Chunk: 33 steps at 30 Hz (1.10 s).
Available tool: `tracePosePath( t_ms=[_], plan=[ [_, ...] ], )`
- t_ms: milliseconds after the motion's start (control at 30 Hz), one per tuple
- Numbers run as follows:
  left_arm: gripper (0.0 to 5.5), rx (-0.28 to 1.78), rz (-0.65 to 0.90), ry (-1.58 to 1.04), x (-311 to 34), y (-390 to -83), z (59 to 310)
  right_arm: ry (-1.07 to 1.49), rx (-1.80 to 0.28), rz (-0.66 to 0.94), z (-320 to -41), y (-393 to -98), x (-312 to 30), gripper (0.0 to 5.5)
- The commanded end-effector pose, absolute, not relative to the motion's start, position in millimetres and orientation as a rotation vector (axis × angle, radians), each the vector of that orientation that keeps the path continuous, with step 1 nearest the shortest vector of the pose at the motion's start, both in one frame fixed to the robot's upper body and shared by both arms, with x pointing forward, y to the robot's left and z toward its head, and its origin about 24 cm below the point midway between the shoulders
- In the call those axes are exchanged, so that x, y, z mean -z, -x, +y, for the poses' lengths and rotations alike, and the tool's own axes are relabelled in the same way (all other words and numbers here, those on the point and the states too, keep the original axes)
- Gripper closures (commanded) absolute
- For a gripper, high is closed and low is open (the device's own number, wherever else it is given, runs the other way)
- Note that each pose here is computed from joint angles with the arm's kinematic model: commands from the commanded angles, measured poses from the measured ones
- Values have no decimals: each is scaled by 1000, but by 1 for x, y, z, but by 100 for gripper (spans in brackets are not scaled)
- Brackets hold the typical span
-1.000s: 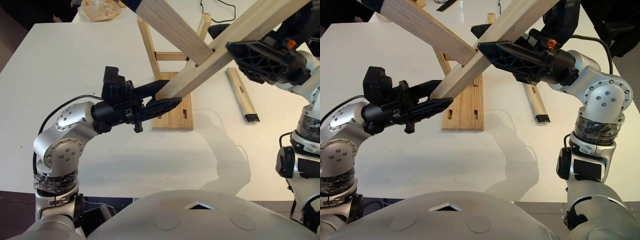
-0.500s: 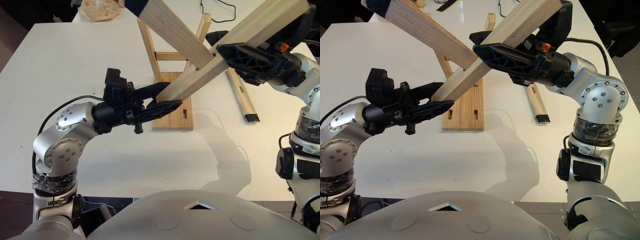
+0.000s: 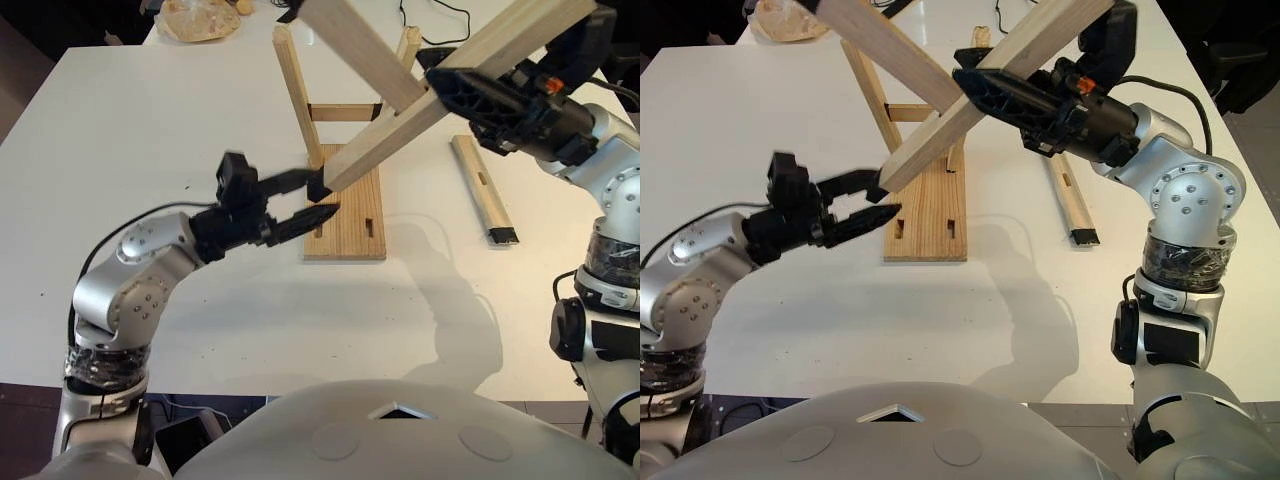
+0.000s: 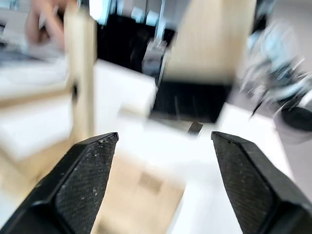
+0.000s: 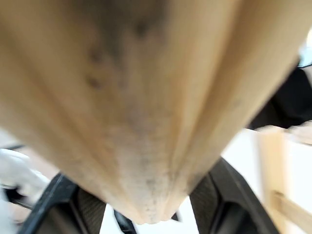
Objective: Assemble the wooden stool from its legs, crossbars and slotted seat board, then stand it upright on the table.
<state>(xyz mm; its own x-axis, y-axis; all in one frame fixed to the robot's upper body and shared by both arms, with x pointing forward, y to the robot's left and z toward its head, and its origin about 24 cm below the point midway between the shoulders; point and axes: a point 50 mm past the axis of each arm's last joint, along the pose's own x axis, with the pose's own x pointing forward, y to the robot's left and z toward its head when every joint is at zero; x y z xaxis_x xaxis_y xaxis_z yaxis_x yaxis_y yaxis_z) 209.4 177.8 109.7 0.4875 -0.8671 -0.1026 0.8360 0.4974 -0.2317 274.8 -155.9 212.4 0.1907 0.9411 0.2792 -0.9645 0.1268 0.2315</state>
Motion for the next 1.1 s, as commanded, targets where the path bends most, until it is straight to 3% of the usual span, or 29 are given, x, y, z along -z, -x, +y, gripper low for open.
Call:
tracePosePath(
  t_ms=[33,233,467,1100],
  plan=[
    [197,832,266,187,-81,-211,201,-279,-1261,-67,-164,-292,-199,345],
    [197,574,136,221,-86,-231,214,19,-1319,63,-171,-289,-164,345],
    [197,316,13,422,-99,-257,234,1,-1455,153,-177,-281,-149,345],
    [197,332,25,425,-99,-259,227,38,-1432,203,-181,-289,-140,345]
  ],
)
